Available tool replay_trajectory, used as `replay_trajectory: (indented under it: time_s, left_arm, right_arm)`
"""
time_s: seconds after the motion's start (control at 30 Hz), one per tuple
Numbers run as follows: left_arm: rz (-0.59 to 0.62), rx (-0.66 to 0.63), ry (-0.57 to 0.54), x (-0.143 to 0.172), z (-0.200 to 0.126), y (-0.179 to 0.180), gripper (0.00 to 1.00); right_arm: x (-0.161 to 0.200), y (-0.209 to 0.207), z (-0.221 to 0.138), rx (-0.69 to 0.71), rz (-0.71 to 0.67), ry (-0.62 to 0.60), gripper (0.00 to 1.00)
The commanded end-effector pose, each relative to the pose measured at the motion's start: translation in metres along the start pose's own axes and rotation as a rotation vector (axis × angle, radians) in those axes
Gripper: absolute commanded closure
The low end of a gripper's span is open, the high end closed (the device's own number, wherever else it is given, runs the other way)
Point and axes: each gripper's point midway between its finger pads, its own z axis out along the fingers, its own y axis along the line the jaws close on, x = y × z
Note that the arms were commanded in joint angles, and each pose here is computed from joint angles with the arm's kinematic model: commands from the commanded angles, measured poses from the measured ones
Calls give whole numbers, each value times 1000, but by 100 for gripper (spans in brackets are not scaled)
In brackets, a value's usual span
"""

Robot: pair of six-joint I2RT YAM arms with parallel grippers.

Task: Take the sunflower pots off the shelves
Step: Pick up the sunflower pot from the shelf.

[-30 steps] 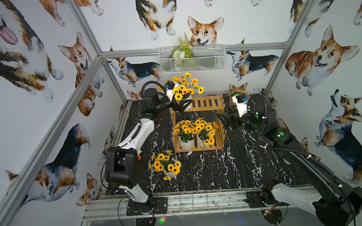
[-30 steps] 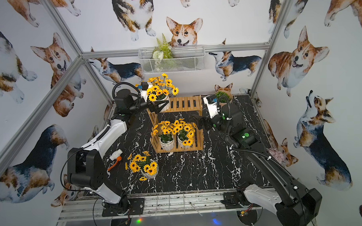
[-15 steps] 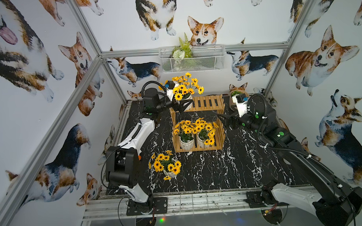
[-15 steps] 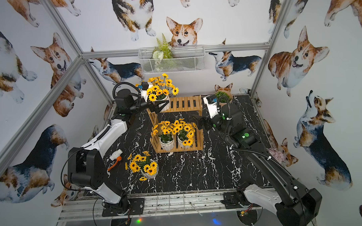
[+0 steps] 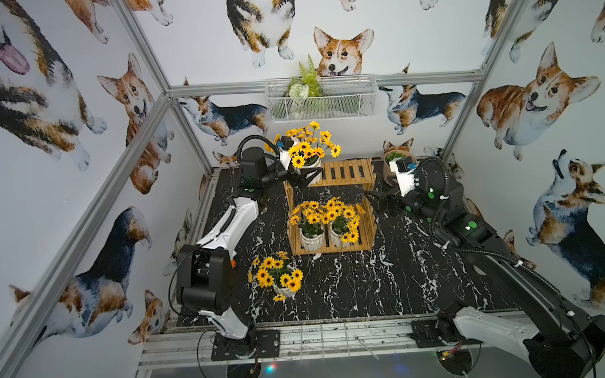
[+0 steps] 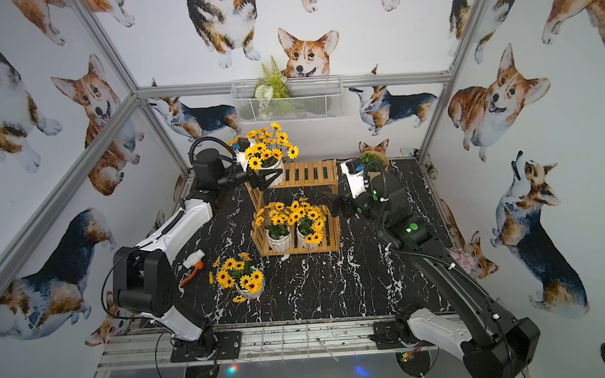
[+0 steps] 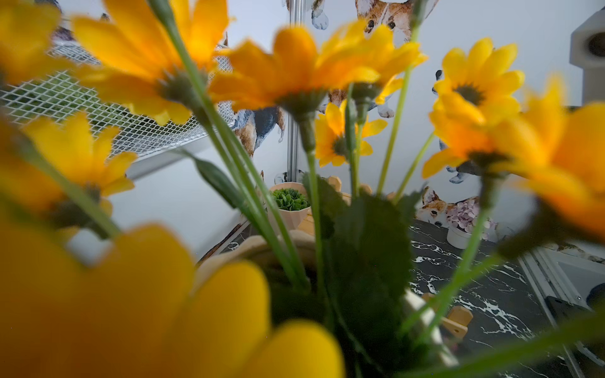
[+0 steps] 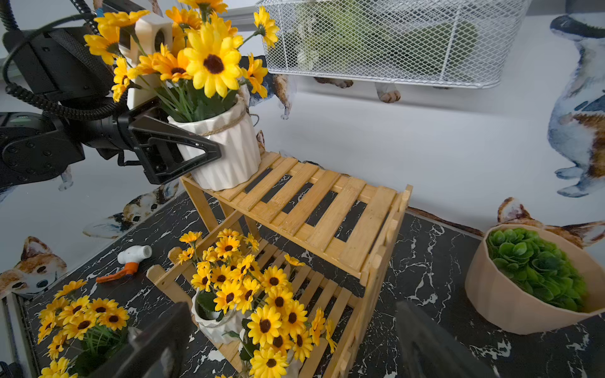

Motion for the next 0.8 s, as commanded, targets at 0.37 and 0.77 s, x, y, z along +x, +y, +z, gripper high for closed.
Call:
replay_trajectory:
  time_s: [0.37, 0.77]
  left_arm:
    - [-3, -35, 0, 1, -2, 2, 85]
    - [47, -29, -39, -22, -8, -6, 100]
  right_arm:
    - [-2, 0, -4, 4, -14, -9, 0]
    - [-3, 1, -7, 6, -11, -15, 0]
